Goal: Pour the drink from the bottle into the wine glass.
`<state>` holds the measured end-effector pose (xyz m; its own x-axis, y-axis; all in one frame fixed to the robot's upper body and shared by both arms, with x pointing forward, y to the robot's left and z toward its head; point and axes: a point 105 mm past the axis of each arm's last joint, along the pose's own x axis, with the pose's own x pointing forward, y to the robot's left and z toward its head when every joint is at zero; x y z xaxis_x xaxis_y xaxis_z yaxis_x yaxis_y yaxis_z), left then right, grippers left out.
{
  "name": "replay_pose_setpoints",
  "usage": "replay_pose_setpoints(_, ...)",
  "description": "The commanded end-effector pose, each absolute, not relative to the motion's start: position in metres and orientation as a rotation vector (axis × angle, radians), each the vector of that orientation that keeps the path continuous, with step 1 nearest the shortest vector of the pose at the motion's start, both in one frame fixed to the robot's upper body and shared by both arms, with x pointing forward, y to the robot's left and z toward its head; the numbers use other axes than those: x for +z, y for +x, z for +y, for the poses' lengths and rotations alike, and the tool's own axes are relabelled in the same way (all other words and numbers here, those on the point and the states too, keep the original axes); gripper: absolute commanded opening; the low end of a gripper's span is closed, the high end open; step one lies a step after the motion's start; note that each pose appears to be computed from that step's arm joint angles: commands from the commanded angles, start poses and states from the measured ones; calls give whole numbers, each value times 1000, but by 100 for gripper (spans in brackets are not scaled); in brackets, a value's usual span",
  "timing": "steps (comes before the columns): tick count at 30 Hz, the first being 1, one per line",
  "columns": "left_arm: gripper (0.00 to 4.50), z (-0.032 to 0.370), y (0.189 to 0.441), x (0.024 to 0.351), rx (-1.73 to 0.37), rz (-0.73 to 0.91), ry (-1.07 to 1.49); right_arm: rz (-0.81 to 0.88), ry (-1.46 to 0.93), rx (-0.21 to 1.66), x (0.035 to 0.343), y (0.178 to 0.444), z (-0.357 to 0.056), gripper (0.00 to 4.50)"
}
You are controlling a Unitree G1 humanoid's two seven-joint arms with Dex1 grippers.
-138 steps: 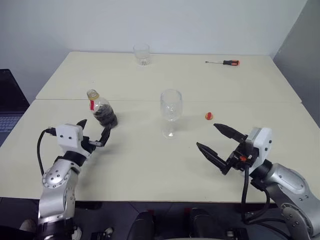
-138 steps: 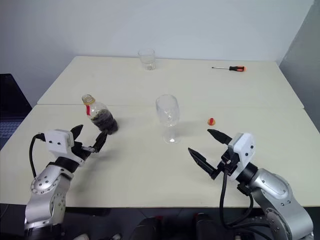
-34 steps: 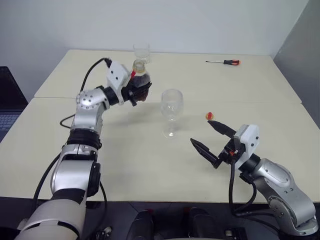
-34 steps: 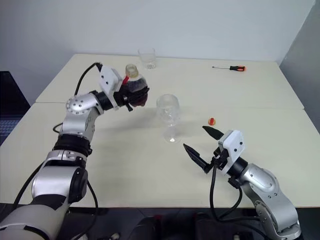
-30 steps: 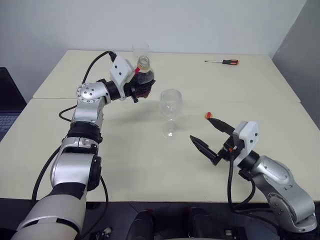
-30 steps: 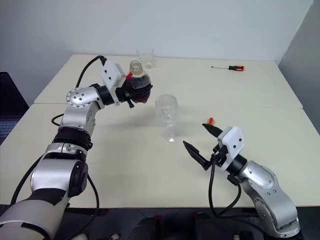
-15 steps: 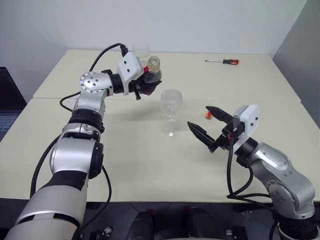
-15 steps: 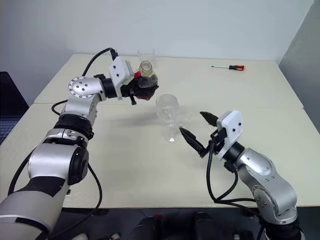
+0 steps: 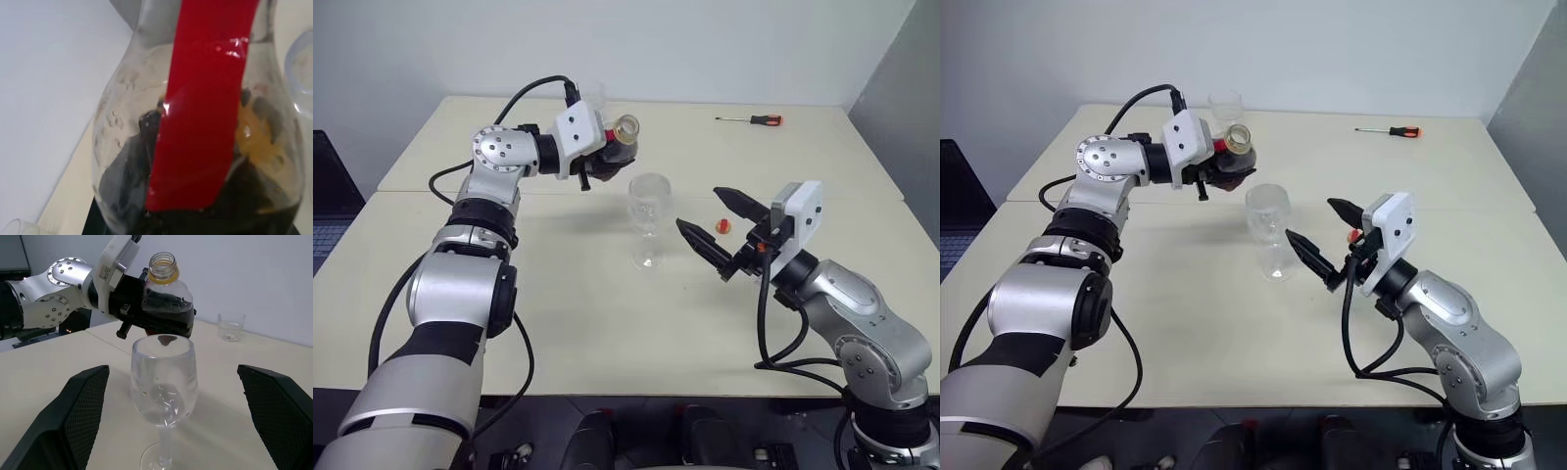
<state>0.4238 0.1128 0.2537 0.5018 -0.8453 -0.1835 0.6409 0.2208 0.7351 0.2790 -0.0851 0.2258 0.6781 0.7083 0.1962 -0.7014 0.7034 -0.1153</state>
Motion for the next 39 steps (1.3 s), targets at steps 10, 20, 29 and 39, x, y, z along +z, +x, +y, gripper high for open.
replay_pose_setpoints(10,132,107,417,288,-1012,-413,1143,-275,-41,786,238,279,-80,450)
replay_pose_setpoints(20,132,110,418,286,-987,-415,1288,-282,-42,772,239,280,-81,450)
replay_pose_setpoints(29,132,111,418,289,-956,-436,1370,-283,-40,769,239,281,-80,450)
replay_pose_setpoints(39,132,109,419,293,-920,-469,1482,-281,-43,763,238,281,-81,450)
